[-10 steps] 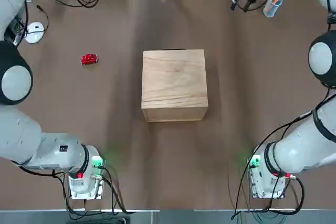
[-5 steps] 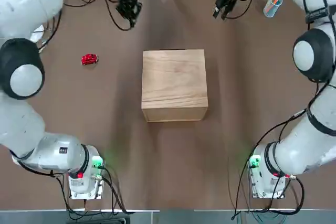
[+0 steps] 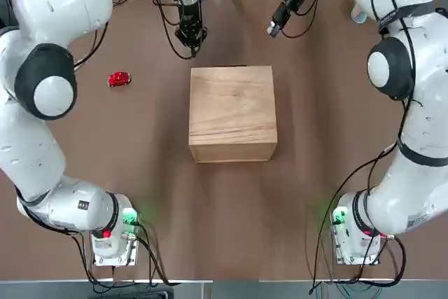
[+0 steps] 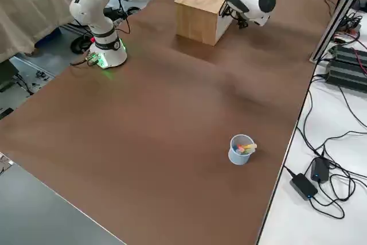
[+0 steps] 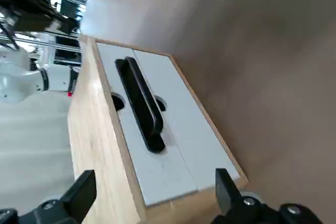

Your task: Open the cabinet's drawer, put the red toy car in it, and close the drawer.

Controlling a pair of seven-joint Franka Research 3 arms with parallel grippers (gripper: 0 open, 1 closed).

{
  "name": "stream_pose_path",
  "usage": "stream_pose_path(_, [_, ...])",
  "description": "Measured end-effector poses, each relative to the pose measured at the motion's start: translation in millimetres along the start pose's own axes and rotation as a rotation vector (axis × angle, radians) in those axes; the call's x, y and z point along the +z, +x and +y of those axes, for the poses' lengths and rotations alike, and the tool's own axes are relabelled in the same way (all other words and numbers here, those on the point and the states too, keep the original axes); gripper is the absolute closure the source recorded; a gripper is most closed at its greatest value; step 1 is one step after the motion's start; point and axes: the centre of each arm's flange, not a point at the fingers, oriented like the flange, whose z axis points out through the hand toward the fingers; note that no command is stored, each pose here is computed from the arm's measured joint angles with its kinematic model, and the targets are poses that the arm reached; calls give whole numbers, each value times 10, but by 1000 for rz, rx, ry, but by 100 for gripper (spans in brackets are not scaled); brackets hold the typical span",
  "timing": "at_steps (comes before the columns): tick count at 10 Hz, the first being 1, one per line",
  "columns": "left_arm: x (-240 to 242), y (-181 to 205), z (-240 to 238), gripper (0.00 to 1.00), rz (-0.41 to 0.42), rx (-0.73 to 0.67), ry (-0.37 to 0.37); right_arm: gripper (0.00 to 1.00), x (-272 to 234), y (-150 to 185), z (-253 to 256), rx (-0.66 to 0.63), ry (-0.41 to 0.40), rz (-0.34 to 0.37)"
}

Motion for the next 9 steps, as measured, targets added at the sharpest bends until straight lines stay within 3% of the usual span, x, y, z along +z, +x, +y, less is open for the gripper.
stream_pose_path(4, [167,73,87,98,-7,-8,-14,0,516,125,147,-22,133,49])
stream_pose_path(7, [245,21,193,97,-18,-13,-7,0,746,187,262,-5,132,74])
stream_pose_path(9, [254,22,188,97,-20,-15,-6,0,1003,179,361,11,139,49])
